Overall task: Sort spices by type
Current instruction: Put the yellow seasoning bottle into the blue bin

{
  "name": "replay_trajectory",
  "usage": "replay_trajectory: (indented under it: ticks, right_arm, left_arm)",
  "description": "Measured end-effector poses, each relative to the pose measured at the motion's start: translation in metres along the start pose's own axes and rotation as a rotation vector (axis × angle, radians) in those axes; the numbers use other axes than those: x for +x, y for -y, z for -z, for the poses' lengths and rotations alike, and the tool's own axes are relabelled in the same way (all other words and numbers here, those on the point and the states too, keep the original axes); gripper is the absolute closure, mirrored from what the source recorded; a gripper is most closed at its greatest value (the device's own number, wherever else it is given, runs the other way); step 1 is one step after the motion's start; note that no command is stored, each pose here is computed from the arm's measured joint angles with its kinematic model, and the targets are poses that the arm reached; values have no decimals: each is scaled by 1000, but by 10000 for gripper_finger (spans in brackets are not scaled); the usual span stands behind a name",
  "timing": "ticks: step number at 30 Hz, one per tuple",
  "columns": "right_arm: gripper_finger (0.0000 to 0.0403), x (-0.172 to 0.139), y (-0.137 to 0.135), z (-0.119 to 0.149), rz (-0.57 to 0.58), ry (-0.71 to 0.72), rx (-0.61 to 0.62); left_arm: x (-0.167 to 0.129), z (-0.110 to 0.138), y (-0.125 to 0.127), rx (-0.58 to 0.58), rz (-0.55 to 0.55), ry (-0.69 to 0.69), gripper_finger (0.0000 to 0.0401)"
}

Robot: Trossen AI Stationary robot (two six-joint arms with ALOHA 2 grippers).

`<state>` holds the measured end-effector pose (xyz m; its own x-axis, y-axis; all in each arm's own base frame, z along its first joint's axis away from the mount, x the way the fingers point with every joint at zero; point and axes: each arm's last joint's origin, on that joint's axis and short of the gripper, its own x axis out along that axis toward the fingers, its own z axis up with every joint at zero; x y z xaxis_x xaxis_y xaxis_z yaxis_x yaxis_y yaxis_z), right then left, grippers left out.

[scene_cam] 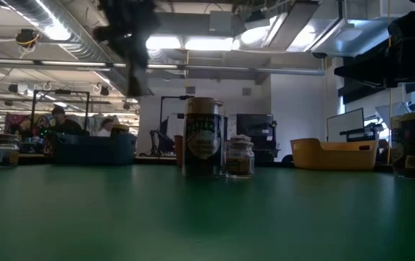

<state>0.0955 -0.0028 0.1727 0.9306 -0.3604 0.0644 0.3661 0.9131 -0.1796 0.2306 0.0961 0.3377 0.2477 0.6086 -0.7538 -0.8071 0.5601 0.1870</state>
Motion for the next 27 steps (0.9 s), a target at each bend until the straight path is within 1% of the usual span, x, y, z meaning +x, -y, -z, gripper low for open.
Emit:
replay_trajectory:
  ticks: [2, 7, 10, 13, 20, 27]
  right_arm:
    - [391, 0, 0, 0, 0, 0, 0]
    - [391, 0, 0, 0, 0, 0, 0]
    - [391, 0, 0, 0, 0, 0, 0]
    - [391, 0, 0, 0, 1, 0, 0]
    - [391, 0, 0, 0, 2, -1, 0]
    - [391, 0, 0, 0, 2, -1, 0]
  left_arm:
    - [7, 6, -10, -53, -39, -37, 181]
    - [33, 21, -27, -131, -136, -138, 180]
    - [47, 26, -37, -193, -182, -158, 180]
    - [58, 30, -45, -220, -225, -167, 180]
    - [82, 35, -54, -276, -232, -108, 180]
    - [100, 46, -58, -277, -243, -97, 180]
